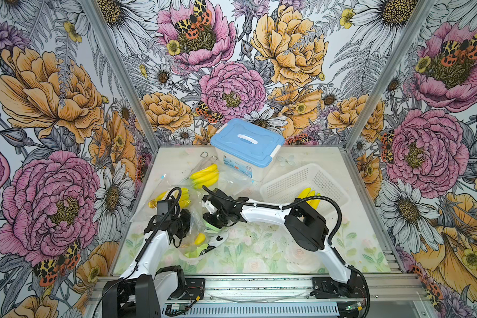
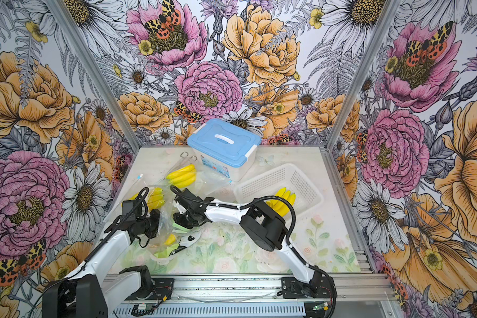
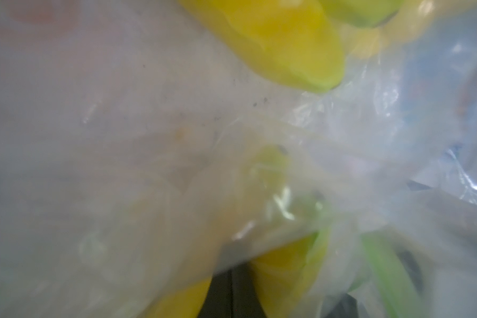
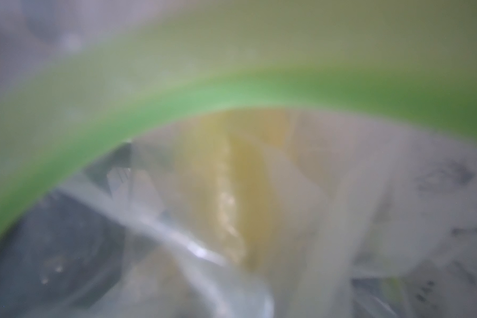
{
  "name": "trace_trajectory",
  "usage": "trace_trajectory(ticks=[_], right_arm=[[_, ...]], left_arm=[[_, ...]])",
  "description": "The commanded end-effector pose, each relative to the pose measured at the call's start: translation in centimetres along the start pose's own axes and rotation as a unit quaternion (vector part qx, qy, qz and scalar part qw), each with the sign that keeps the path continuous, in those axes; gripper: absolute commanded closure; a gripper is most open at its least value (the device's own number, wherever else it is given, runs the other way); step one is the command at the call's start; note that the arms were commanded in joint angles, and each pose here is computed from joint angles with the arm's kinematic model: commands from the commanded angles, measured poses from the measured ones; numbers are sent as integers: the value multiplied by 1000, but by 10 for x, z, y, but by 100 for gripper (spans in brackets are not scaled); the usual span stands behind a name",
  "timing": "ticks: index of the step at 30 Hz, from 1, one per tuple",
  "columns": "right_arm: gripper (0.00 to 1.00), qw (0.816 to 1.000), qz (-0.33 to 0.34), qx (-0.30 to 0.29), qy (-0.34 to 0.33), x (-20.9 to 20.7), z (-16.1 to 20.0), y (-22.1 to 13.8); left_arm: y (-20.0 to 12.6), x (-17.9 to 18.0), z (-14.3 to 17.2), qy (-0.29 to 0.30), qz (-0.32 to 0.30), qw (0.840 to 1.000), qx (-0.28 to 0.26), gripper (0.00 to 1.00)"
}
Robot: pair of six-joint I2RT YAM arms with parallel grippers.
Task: Open the zip-top bag and take out the banana
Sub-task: Pick up the banana from the zipper food storage bag.
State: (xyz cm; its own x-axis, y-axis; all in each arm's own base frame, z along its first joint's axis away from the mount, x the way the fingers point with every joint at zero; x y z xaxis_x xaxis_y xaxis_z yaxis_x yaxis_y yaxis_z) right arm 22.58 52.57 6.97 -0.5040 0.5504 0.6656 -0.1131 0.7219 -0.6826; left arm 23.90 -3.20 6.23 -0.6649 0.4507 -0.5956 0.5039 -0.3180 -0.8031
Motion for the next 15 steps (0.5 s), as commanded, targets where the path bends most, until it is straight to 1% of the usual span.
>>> trace_trajectory(ticks=[1,7,8,10,11,15], right_arm=[[86,999,52,1,15,-30,3,7],[91,998,50,-26,9,-26,-11,-23],[91,998,50,-29,7,-25,-12,-27],[91,998,50,-32,6,-25,-12,-37],[91,998,50,-33,5,-25,-11,-41],[91,998,42,-33,-19,-21,-5,-60]], left_arm=[[-8,-18,0,15,34,999,6,100],[-20,-41,-5,37,56,998,7,99],[-22,-45,-6,40,60,997,6,92],[-26,-52,-8,45,69,997,3,69],[-28,-55,-10,48,73,996,1,59],[-38,-73,-17,65,92,994,-13,36]])
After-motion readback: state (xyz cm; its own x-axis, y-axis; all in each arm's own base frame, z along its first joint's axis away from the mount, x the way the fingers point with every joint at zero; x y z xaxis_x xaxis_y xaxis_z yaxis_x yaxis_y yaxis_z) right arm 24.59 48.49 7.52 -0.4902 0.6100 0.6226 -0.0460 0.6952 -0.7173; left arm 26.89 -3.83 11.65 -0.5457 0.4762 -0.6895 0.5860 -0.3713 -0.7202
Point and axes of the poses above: each gripper's point midway between its finger pads, its own y axis out along the fingers, its own x axis along the line the jaws close on, z = x × y, the point moved 1 cm from there along -y, back along the fingers, and after that the axes turned 7 degrees about -y, right-handed, at the moved point
